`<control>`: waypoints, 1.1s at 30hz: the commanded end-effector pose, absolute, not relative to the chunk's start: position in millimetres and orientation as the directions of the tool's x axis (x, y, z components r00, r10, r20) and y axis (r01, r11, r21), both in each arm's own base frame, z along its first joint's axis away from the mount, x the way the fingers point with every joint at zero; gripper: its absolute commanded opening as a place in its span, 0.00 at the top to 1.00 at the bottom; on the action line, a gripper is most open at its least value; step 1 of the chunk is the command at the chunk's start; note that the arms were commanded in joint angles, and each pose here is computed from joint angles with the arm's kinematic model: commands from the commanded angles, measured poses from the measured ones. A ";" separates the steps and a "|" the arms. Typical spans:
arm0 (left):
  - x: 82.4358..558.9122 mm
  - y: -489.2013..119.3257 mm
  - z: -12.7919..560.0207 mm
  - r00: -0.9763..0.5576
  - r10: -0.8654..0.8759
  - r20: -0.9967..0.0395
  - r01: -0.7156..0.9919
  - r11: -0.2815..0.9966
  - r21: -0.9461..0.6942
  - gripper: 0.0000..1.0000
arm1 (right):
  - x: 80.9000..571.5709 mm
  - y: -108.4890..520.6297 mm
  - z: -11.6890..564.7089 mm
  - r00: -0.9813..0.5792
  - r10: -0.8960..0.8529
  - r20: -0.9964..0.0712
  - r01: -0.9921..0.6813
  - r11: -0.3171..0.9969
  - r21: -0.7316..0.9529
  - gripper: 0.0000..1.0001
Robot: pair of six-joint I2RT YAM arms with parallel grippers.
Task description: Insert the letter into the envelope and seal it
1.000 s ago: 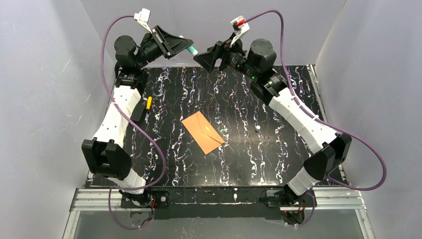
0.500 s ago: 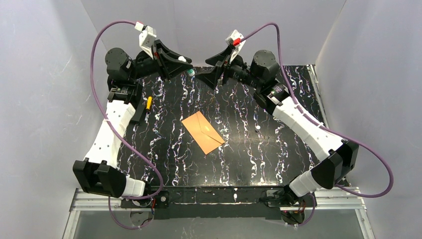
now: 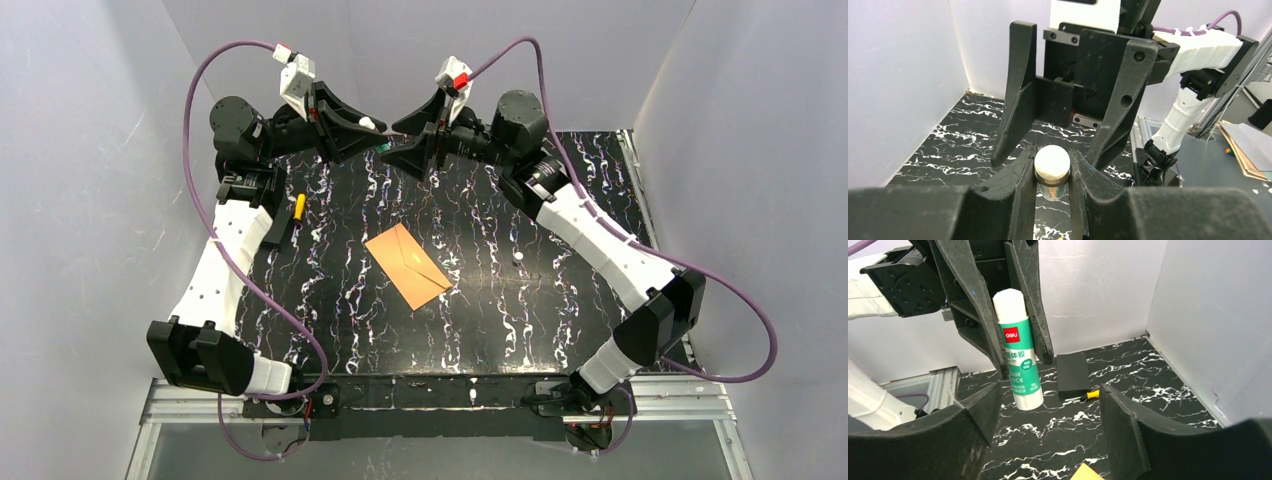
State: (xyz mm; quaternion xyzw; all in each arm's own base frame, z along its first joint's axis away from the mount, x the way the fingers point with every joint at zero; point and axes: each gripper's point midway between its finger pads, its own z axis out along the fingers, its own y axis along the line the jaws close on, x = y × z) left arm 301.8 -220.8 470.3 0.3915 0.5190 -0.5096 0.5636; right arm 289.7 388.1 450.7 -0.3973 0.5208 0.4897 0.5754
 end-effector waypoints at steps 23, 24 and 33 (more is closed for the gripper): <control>299.3 -214.5 515.6 -0.192 -0.419 -0.887 0.941 0.177 -0.288 0.55 | 291.0 394.1 505.8 -0.112 0.518 -0.848 -0.962 0.157 0.222 0.99; 300.9 -214.9 513.7 -0.199 -0.420 -0.885 0.941 0.172 -0.293 0.56 | 290.6 393.7 507.1 -0.114 0.529 -0.841 -0.963 0.150 0.226 0.99; 312.0 -217.5 499.8 -0.233 -0.422 -0.876 0.933 0.156 -0.323 0.58 | 288.4 396.1 513.5 -0.154 0.577 -0.802 -0.965 0.088 0.248 0.99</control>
